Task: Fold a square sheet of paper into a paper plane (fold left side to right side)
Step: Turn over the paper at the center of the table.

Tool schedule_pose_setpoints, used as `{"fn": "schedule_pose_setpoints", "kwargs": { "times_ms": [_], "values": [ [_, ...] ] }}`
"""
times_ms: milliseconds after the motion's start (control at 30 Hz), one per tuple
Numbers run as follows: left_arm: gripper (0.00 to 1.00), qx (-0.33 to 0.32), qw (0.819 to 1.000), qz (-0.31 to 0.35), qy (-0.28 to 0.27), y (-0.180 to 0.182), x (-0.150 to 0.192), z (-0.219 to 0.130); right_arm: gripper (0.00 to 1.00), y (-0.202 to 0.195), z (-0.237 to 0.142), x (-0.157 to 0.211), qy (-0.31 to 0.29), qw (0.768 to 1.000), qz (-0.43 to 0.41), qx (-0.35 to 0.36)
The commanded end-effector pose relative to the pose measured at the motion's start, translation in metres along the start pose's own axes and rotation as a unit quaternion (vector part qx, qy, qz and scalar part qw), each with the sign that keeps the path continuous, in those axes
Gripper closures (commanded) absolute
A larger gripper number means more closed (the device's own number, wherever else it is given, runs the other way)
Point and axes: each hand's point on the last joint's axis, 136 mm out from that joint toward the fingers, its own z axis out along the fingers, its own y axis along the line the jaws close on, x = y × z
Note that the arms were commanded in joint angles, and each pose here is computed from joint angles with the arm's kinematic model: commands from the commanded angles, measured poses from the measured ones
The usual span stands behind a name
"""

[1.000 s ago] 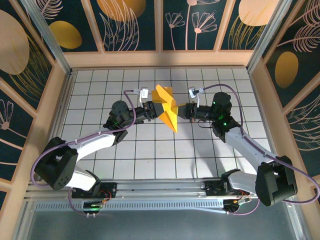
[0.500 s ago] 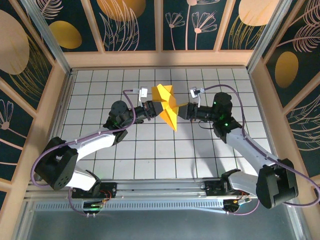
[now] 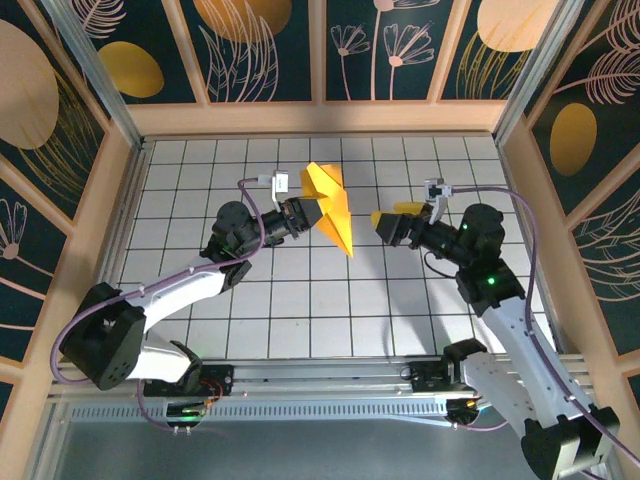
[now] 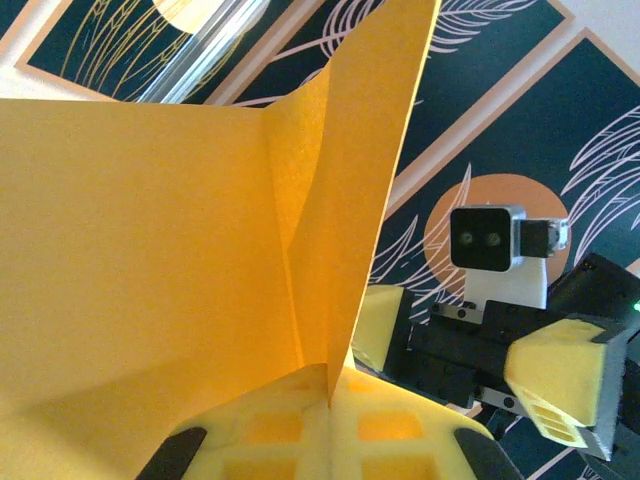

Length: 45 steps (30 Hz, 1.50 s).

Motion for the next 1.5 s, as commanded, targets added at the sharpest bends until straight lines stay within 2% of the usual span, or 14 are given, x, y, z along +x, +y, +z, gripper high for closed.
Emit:
{"fn": "schedule_pose_setpoints", "kwargs": {
  "times_ms": [0, 400, 633, 1033, 1133, 1267, 1400, 1467],
  "values": [
    [1.0, 0.026, 0.999, 0.023, -0.011, -0.019, -0.011, 0.001, 0.01, -0.014, -0.006, 0.01, 0.003, 0.999, 0.014, 0.034],
    [1.0, 0.085, 0.996, 0.012, 0.01, -0.034, -0.011, 0.015, 0.01, 0.025, -0.011, 0.033, 0.02, 0.994, 0.026, -0.107],
    [1.0, 0.105, 0.994, -0.008, 0.018, -0.038, -0.007, 0.017, 0.01, 0.032, -0.005, 0.038, 0.026, 0.991, 0.017, -0.132],
    [1.0, 0.123, 0.992, -0.026, 0.029, -0.044, 0.002, 0.013, 0.02, 0.044, 0.033, 0.044, 0.064, 0.983, 0.004, -0.174],
    [1.0, 0.12, 0.992, -0.03, 0.033, -0.041, 0.007, 0.012, 0.07, 0.051, 0.034, 0.043, 0.062, 0.979, 0.0, -0.193],
    [1.0, 0.114, 0.992, -0.035, 0.035, -0.037, 0.011, 0.011, 0.19, 0.053, 0.035, 0.038, 0.06, 0.979, -0.004, -0.195],
    [1.0, 0.109, 0.993, -0.039, 0.037, -0.034, 0.014, 0.01, 0.41, 0.054, 0.038, 0.033, 0.058, 0.979, -0.005, -0.195],
    [1.0, 0.103, 0.993, -0.039, 0.04, -0.031, 0.017, 0.009, 0.56, 0.053, 0.04, 0.031, 0.058, 0.98, -0.004, -0.192]
  ]
}}
